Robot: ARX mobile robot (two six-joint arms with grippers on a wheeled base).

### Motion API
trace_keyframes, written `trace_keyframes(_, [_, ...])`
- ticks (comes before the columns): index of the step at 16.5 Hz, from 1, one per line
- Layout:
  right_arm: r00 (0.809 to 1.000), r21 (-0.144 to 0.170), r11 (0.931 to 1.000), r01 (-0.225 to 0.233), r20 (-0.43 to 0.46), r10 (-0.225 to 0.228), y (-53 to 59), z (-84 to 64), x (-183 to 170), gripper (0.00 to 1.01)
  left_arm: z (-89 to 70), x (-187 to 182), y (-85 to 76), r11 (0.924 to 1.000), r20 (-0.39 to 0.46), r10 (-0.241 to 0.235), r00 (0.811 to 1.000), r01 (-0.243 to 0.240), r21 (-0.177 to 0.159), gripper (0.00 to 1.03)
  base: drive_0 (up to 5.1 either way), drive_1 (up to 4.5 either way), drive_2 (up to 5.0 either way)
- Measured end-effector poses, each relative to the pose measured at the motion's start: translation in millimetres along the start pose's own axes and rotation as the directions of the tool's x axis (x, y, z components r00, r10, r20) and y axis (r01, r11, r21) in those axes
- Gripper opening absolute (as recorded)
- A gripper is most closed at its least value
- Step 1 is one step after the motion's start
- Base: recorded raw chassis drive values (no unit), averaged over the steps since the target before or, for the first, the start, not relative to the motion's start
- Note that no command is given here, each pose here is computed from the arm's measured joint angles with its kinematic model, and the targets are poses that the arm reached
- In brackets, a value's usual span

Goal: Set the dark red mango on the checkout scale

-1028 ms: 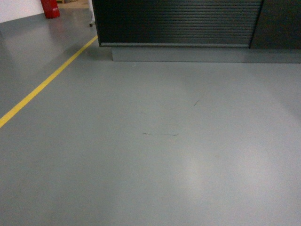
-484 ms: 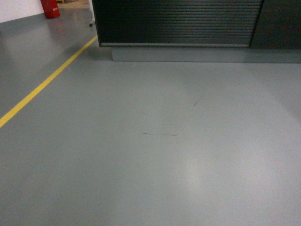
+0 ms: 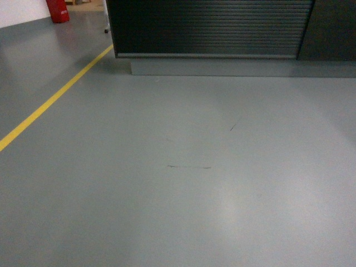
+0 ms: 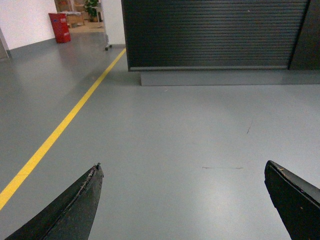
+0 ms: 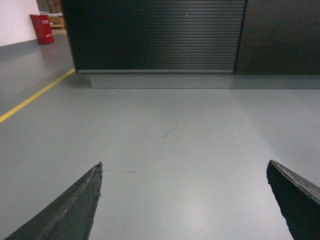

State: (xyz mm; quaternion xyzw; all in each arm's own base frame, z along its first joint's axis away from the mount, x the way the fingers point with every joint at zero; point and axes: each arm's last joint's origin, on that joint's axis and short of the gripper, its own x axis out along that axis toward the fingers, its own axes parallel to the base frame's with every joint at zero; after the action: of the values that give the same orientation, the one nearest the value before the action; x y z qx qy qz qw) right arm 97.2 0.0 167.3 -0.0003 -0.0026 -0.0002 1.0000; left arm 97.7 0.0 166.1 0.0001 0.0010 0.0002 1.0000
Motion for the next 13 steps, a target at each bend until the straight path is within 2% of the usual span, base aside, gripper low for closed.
trace_keyframes(13, [1.000, 0.000, 1.0000, 0.000, -0.002, 0.000, 0.0, -0.1, 0.0, 0.98, -0.4, 0.0, 0.0, 1.0000, -0.004, 0.000, 1.000, 0.000, 0.000, 0.98, 0.0, 4.34, -4.3])
